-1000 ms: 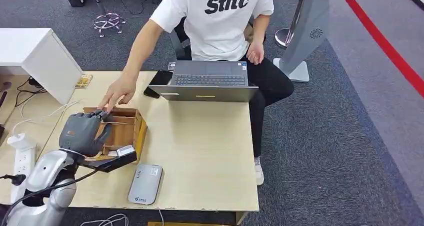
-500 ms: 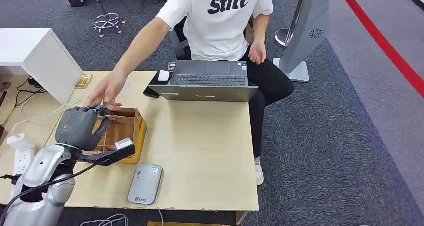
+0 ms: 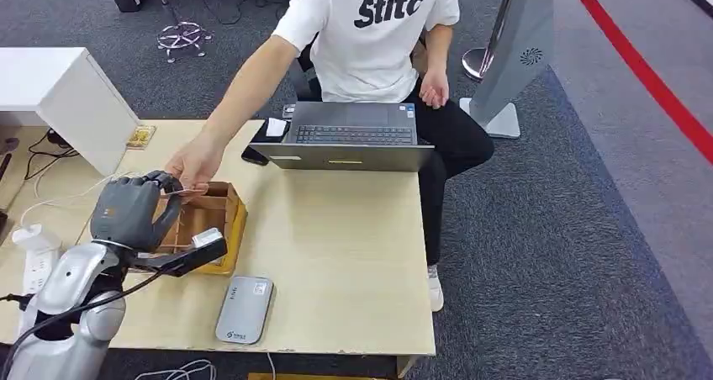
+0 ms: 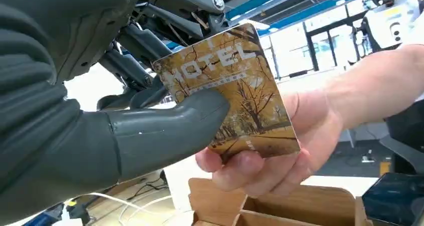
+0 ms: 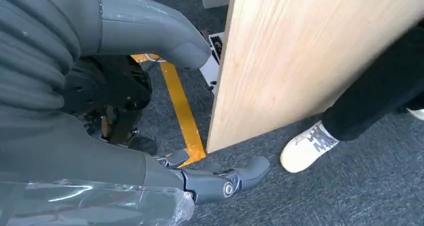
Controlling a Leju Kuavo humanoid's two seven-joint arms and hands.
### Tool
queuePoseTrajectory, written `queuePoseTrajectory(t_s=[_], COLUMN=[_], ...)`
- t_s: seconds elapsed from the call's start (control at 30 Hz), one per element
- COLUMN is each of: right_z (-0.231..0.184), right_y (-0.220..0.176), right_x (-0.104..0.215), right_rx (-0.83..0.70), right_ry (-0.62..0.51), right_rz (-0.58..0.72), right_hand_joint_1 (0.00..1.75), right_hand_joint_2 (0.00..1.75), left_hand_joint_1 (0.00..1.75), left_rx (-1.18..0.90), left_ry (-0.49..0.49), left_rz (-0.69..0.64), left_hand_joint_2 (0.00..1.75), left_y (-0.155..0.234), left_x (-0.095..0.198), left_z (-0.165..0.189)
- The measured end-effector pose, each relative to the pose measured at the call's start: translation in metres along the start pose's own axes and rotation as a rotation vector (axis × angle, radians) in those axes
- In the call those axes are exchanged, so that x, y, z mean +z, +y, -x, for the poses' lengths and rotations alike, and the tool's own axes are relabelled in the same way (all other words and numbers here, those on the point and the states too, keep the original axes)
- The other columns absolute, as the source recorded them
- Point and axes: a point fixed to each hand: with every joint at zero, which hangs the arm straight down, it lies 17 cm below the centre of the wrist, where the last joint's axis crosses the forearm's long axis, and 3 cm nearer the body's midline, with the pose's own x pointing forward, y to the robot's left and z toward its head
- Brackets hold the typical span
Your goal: Pass the card to the sensor for recognition and then transmit it.
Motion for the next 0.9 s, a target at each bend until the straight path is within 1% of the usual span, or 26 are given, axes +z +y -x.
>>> queuePoseTrajectory(t_s=[0.43, 0.47, 0.5, 0.53, 0.57, 0.9], right_z=[0.0005, 0.0005, 0.0005, 0.0005, 0.0005, 0.0001], right_y=[-0.0001, -0.0002, -0.0002, -0.0002, -0.0002, -0.0013], right_x=[0.0004, 0.0004, 0.0005, 0.0005, 0.0005, 0.0005], right_rx=[0.001, 0.001, 0.001, 0.001, 0.001, -0.005], right_ry=[0.001, 0.001, 0.001, 0.001, 0.001, -0.001], right_rz=[0.0, 0.0, 0.0, 0.0, 0.0, 0.006], right_hand_joint_1=[0.0, 0.0, 0.0, 0.0, 0.0, 0.0], right_hand_joint_2=[1.75, 1.75, 1.75, 1.75, 1.75, 1.75], left_hand_joint_1=[1.75, 1.69, 1.68, 1.5, 0.0, 0.0], left_rx=[0.008, 0.008, 0.008, 0.008, 0.008, 0.012], left_ry=[0.0, 0.0, 0.0, 0.0, 0.0, 0.01], left_rz=[-0.005, -0.005, -0.005, -0.005, -0.005, -0.011], left_hand_joint_2=[1.75, 1.75, 1.75, 1.75, 1.75, 1.75], left_y=[0.0013, 0.0013, 0.0013, 0.0012, 0.0012, 0.0016], left_x=[-0.0006, -0.0006, -0.0006, -0.0006, -0.0006, 0.0018], left_z=[-0.0023, -0.0022, -0.0022, -0.0021, -0.0021, -0.002])
